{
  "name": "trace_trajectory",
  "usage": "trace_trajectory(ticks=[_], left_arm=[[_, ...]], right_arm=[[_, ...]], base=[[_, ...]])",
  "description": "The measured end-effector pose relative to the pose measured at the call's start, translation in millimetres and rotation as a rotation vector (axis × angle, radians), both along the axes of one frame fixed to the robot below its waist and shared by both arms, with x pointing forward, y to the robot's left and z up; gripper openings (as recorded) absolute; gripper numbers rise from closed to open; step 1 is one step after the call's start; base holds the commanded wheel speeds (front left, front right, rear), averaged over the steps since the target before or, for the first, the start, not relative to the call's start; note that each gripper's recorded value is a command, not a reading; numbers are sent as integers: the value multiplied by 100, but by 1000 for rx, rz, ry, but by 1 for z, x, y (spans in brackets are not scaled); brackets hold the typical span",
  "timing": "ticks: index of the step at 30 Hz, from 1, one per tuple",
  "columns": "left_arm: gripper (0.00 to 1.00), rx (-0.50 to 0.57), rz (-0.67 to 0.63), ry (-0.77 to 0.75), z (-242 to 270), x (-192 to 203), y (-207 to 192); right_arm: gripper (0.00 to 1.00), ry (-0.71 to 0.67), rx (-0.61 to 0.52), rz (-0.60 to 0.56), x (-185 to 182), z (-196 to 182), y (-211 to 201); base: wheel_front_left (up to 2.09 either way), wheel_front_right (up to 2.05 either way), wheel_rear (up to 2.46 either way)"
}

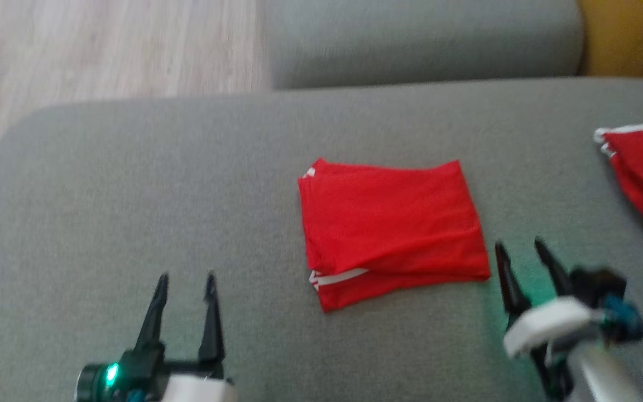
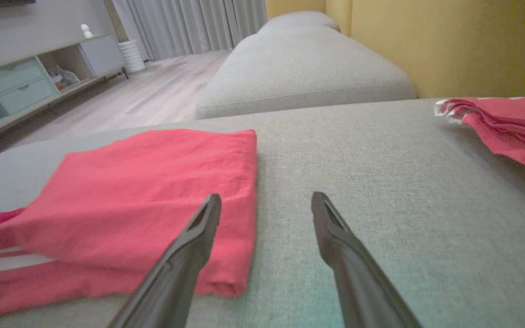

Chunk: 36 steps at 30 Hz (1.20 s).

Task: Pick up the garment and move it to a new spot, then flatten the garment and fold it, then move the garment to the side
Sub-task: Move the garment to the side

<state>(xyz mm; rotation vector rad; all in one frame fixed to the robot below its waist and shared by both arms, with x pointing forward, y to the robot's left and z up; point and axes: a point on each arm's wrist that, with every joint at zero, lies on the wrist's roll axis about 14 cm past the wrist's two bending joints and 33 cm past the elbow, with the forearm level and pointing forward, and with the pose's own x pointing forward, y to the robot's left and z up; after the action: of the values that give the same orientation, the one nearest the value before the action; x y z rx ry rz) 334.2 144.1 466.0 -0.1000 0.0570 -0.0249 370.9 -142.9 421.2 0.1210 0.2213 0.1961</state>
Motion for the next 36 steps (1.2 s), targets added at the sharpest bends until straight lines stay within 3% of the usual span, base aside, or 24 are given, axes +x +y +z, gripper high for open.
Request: trace_trajectory(ticks=[6, 10, 11, 12, 17, 21, 28, 36], left_arm=[[100, 25, -25, -12, 3, 21, -10], [100, 28, -22, 16, -6, 24, -10], [100, 30, -19, 23, -8, 24, -10], [100, 34, -16, 28, -10, 25, -10], [100, 48, 9, 25, -9, 33, -6], [100, 35, -14, 16, -8, 44, -14], [100, -3, -116, -12, -9, 86, -51], [100, -37, -234, -3, -26, 118, -93]], right_arm=[[100, 95, -24, 9, 51, -15, -1], [100, 207, -23, 31, 62, -40, 9], [45, 245, -23, 38, 61, -48, 12], [0, 273, -20, 45, 60, -55, 15], [0, 247, 8, 61, 74, -54, 26], [0, 207, -53, 65, 81, -51, 9], [0, 41, -253, -53, 124, 0, -93], [0, 3, -498, -170, 126, 54, -188]], base=[[0, 0, 0], [0, 0, 0], [0, 0, 0], [0, 0, 0], [0, 0, 0], [0, 0, 0], [0, 0, 0], [0, 0, 0]])
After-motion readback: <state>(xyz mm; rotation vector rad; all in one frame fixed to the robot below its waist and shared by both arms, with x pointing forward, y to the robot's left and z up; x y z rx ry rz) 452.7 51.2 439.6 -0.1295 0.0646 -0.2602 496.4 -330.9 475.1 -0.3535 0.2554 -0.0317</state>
